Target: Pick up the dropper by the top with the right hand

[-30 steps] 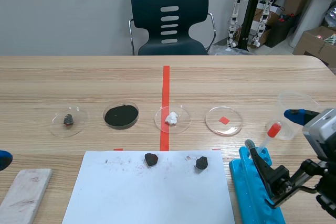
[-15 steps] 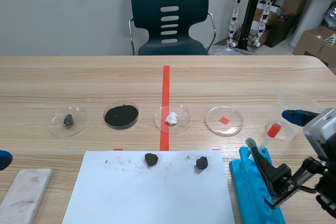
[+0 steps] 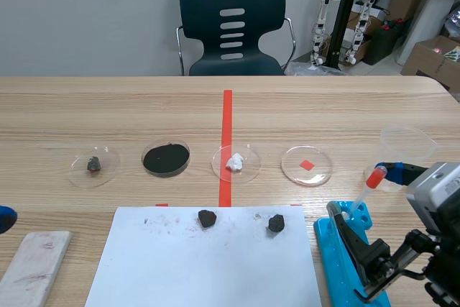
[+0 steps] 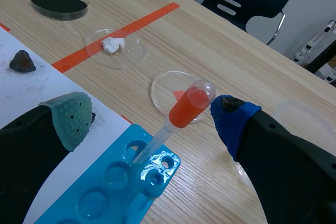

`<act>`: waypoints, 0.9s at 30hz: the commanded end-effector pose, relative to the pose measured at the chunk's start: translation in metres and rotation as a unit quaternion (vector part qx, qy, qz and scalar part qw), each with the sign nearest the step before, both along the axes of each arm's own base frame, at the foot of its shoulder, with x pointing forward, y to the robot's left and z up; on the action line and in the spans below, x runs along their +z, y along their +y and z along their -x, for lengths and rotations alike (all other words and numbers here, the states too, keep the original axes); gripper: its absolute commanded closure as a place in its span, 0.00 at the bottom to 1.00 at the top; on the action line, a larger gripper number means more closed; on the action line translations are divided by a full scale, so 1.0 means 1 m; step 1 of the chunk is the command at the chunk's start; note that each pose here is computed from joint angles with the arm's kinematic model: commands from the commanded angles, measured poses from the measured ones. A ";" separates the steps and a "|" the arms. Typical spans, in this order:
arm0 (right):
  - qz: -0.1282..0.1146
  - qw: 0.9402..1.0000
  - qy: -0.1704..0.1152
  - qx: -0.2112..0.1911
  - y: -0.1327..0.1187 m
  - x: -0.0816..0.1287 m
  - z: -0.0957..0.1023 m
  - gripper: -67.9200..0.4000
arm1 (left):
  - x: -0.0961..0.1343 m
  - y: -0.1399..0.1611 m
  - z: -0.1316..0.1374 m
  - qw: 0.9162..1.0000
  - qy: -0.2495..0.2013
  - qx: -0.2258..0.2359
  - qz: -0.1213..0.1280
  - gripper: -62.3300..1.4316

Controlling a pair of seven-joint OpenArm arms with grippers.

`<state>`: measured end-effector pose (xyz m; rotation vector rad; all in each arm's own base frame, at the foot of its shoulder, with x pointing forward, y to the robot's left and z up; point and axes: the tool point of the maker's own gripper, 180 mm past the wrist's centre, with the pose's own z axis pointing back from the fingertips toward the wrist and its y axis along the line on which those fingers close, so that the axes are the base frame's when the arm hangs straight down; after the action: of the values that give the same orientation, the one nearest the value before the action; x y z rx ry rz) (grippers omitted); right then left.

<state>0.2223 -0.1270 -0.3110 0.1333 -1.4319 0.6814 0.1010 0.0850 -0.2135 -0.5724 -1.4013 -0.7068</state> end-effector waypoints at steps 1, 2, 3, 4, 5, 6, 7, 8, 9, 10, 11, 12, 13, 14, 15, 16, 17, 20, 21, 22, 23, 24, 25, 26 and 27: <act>-0.010 1.000 -0.014 0.001 0.002 0.009 -0.003 0.32 | 0.009 -0.003 -0.002 1.000 -0.011 -0.002 0.018 0.00; -0.010 1.000 -0.014 0.001 0.002 0.009 -0.003 0.35 | 0.009 -0.003 -0.002 1.000 -0.011 -0.002 0.018 0.00; -0.010 1.000 -0.014 0.001 0.002 0.009 -0.003 0.38 | 0.009 -0.003 -0.002 1.000 -0.011 -0.002 0.018 0.00; -0.010 1.000 -0.014 0.001 0.002 0.009 -0.003 0.41 | 0.009 -0.003 -0.002 1.000 -0.011 -0.002 0.018 0.00; -0.010 1.000 -0.014 0.001 0.002 0.009 -0.003 0.43 | 0.009 -0.003 -0.002 1.000 -0.011 -0.002 0.018 0.00; -0.010 1.000 -0.014 0.001 0.002 0.009 -0.003 0.45 | 0.009 -0.003 -0.002 1.000 -0.011 -0.002 0.018 0.00; -0.010 1.000 -0.014 0.001 0.002 0.009 -0.003 0.47 | 0.009 -0.003 -0.002 1.000 -0.011 -0.002 0.018 0.00; -0.010 1.000 -0.014 0.001 0.002 0.009 -0.003 0.49 | 0.009 -0.003 -0.002 1.000 -0.011 -0.002 0.018 0.00; -0.010 1.000 -0.014 0.001 0.002 0.009 -0.003 0.52 | 0.009 -0.003 -0.002 1.000 -0.011 -0.002 0.018 0.00; -0.010 1.000 -0.014 0.001 0.002 0.009 -0.003 0.54 | 0.009 -0.003 -0.002 1.000 -0.011 -0.002 0.018 0.00; -0.010 1.000 -0.014 0.001 0.002 0.009 -0.003 0.56 | 0.009 -0.003 -0.002 1.000 -0.011 -0.002 0.018 0.00; -0.010 1.000 -0.014 0.001 0.002 0.009 -0.003 0.57 | 0.009 -0.003 -0.002 1.000 -0.011 -0.002 0.018 0.00; -0.010 1.000 -0.014 0.001 0.002 0.009 -0.003 0.60 | 0.009 -0.003 -0.002 1.000 -0.011 -0.002 0.018 0.00; -0.010 1.000 -0.014 0.001 0.002 0.009 -0.003 0.63 | 0.009 -0.003 -0.002 1.000 -0.011 -0.002 0.018 0.00; -0.010 1.000 -0.014 0.001 0.002 0.009 -0.003 0.66 | 0.009 -0.003 -0.002 1.000 -0.011 -0.002 0.018 0.00; -0.010 1.000 -0.014 0.001 0.002 0.009 -0.003 0.69 | 0.009 -0.003 -0.002 1.000 -0.011 -0.002 0.018 0.00; -0.010 1.000 -0.014 0.001 0.002 0.009 -0.003 0.72 | 0.009 -0.003 -0.002 1.000 -0.011 -0.002 0.018 0.00; -0.010 1.000 -0.014 0.001 0.002 0.009 -0.003 0.78 | 0.009 -0.003 -0.002 1.000 -0.011 -0.002 0.018 0.00; -0.010 1.000 -0.014 0.001 0.002 0.009 -0.003 0.78 | 0.009 -0.003 -0.002 1.000 -0.011 -0.002 0.018 0.00; -0.010 1.000 -0.014 0.001 0.002 0.009 -0.003 0.78 | 0.009 -0.003 -0.002 1.000 -0.011 -0.002 0.018 0.00; -0.010 1.000 -0.014 0.001 0.002 0.009 -0.002 0.78 | 0.009 -0.003 -0.002 1.000 -0.011 -0.002 0.018 0.00; -0.010 1.000 -0.013 0.001 0.002 0.008 -0.002 0.78 | 0.009 -0.003 -0.002 1.000 -0.011 -0.002 0.018 0.00; -0.010 1.000 -0.012 0.001 0.002 0.008 -0.001 0.78 | 0.009 -0.003 -0.002 1.000 -0.011 -0.002 0.018 0.00; -0.010 1.000 -0.011 0.001 0.002 0.007 -0.001 0.78 | 0.009 -0.003 -0.002 1.000 -0.011 -0.002 0.018 0.00; -0.010 1.000 -0.010 0.001 0.002 0.007 0.000 0.78 | 0.009 -0.003 -0.002 1.000 -0.011 -0.002 0.018 0.00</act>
<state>0.2215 -0.1270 -0.3116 0.1338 -1.4295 0.6806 0.1010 0.0850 -0.2135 -0.5724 -1.4013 -0.7068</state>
